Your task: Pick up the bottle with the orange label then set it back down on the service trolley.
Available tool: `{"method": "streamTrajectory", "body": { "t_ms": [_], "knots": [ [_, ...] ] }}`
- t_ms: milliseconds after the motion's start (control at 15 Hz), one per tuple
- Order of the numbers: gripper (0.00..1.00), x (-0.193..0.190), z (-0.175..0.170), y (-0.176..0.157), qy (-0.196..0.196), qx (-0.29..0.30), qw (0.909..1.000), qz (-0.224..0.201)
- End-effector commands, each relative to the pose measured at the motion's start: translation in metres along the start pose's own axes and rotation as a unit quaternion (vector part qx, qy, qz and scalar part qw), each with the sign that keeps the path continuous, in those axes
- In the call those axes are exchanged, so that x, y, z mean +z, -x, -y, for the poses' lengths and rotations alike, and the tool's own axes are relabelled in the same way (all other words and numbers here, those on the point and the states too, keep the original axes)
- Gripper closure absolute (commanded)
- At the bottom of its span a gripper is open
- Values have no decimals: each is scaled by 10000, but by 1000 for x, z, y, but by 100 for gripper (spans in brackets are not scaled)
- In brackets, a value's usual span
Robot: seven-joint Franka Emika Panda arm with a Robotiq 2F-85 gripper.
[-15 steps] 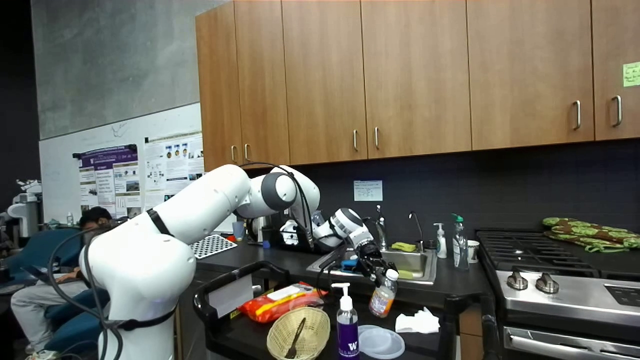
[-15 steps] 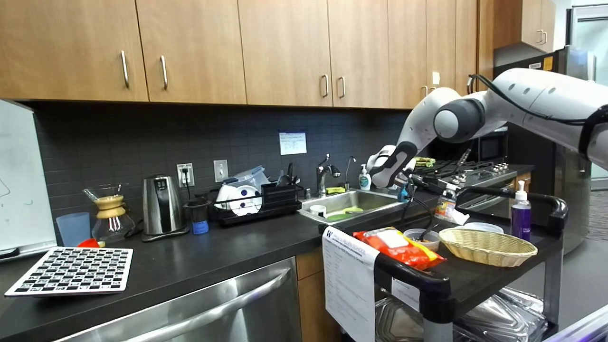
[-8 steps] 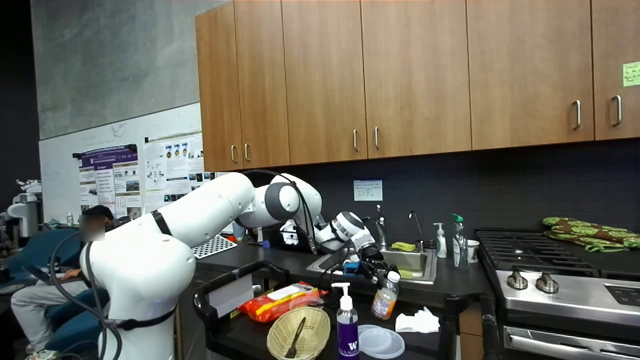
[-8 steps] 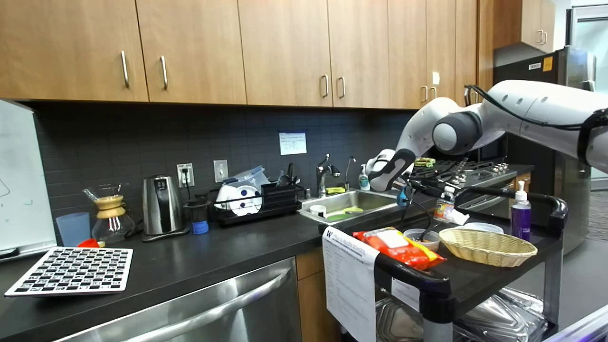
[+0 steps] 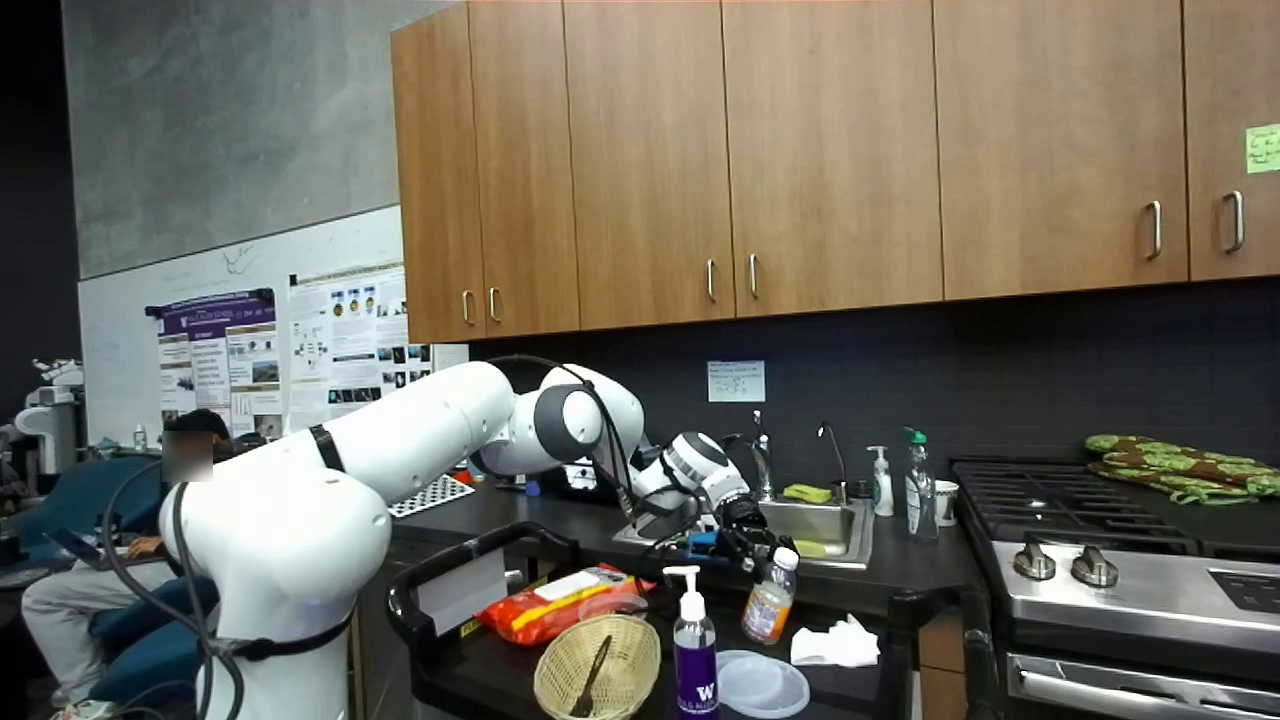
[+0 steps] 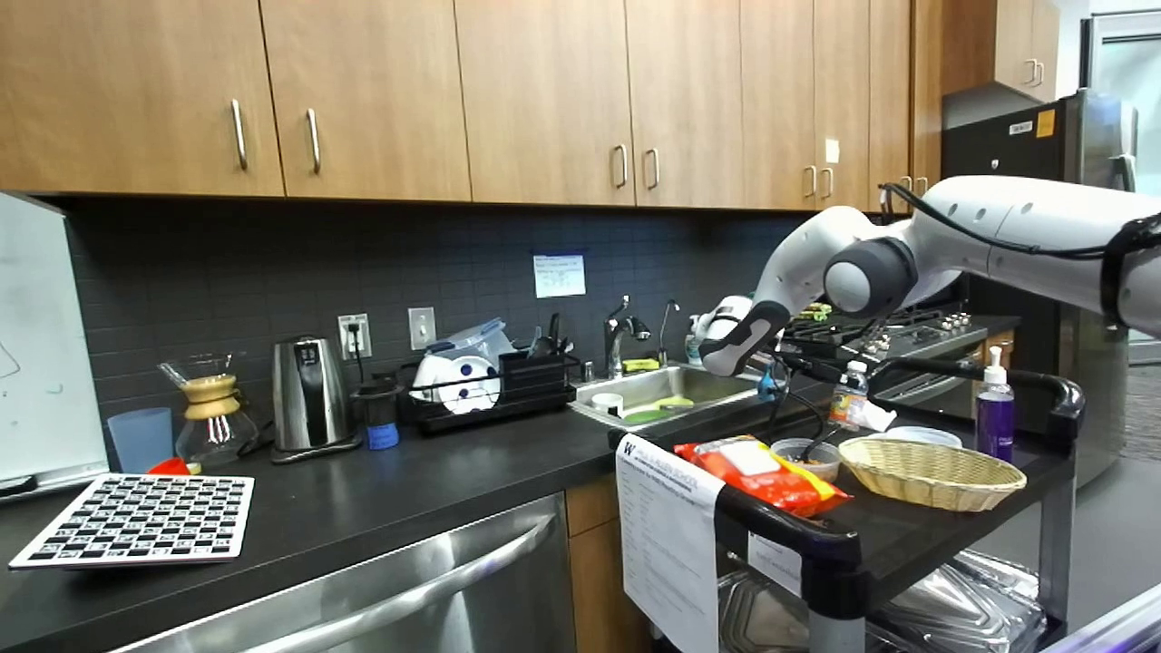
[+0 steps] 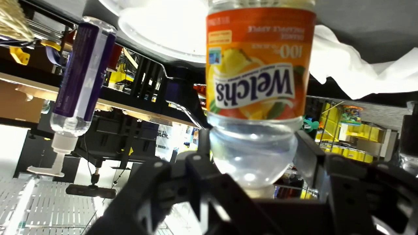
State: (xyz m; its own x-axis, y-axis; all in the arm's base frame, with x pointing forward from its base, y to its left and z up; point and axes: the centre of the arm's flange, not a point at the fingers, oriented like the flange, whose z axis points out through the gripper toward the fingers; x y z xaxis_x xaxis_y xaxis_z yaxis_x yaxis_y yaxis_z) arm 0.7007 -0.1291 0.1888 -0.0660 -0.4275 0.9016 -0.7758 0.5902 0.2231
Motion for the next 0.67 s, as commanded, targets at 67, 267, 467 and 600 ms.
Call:
{"method": "streamTrajectory", "body": {
  "t_ms": [67,267,467,600],
  "knots": [
    [62,-15,19,21,18,-59,9999,-156],
    [45,-22,16,35,-5,-106,9998,-184],
    [8,-30,7,48,-40,-233,9996,-158],
    [1,-38,-2,59,-99,-309,9994,-104]
  ]
}}
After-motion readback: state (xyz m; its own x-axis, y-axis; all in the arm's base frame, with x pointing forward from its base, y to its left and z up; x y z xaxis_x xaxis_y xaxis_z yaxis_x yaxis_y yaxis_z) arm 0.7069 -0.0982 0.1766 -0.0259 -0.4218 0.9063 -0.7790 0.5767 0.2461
